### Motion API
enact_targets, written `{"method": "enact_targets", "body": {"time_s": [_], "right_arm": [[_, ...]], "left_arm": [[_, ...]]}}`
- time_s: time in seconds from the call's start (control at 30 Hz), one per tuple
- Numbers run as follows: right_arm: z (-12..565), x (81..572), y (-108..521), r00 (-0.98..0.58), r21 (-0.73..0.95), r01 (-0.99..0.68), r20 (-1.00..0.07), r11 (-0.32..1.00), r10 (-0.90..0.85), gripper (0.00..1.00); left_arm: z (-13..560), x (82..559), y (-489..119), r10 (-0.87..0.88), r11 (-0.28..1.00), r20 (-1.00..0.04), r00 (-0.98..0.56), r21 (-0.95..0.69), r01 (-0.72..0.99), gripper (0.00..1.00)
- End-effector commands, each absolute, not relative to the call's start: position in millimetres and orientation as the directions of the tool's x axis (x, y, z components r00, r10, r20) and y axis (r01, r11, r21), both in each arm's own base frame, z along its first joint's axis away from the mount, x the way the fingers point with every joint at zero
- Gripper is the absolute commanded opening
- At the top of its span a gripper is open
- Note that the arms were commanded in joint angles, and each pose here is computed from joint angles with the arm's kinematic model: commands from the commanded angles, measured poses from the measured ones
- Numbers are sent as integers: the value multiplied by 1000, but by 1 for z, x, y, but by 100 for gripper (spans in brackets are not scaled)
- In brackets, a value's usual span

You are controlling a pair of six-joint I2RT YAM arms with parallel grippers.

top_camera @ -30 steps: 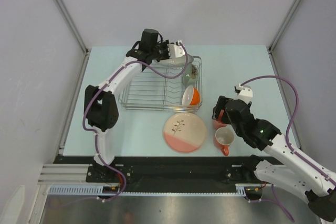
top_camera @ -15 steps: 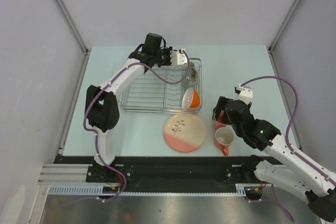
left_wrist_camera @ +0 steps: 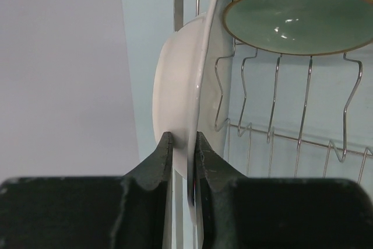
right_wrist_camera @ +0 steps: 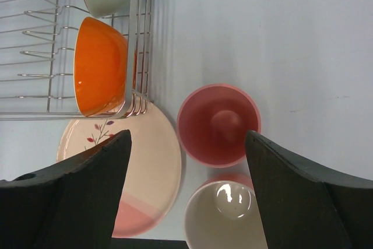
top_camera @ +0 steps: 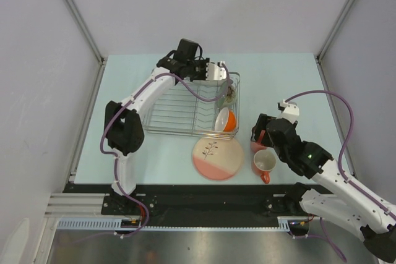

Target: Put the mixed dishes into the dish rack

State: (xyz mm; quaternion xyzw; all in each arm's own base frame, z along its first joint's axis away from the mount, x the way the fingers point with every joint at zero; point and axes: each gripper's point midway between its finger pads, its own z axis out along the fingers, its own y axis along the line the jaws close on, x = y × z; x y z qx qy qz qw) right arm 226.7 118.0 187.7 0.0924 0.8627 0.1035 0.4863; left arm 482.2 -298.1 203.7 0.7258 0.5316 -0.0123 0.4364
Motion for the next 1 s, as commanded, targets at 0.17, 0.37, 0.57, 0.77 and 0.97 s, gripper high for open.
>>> {"method": "enact_targets", "body": {"time_s": [0.17, 0.37, 0.57, 0.77, 0.97], "right_arm": [[196, 230, 114, -477, 282, 80, -831, 956, 285, 85], [196, 230, 112, -478, 275, 85, -832, 958, 282, 88], [194, 234, 120, -492, 272, 70, -827, 960, 270, 88], [195, 246, 132, -501, 256, 37, -831, 966, 240, 89], [192, 267, 147, -541, 235, 27, -814, 972, 212, 87]], "left_arm": [[178, 439, -325, 716, -70, -601, 356, 445, 893, 48], [195, 444, -327, 702, -14, -621, 349, 477, 879, 76], [217, 452, -318, 719, 59, -617, 321, 514, 856, 100], [273, 445, -292, 680, 203, -688, 254, 508, 837, 100], [325, 431, -234, 580, 406, -812, 61, 353, 843, 100]]}}
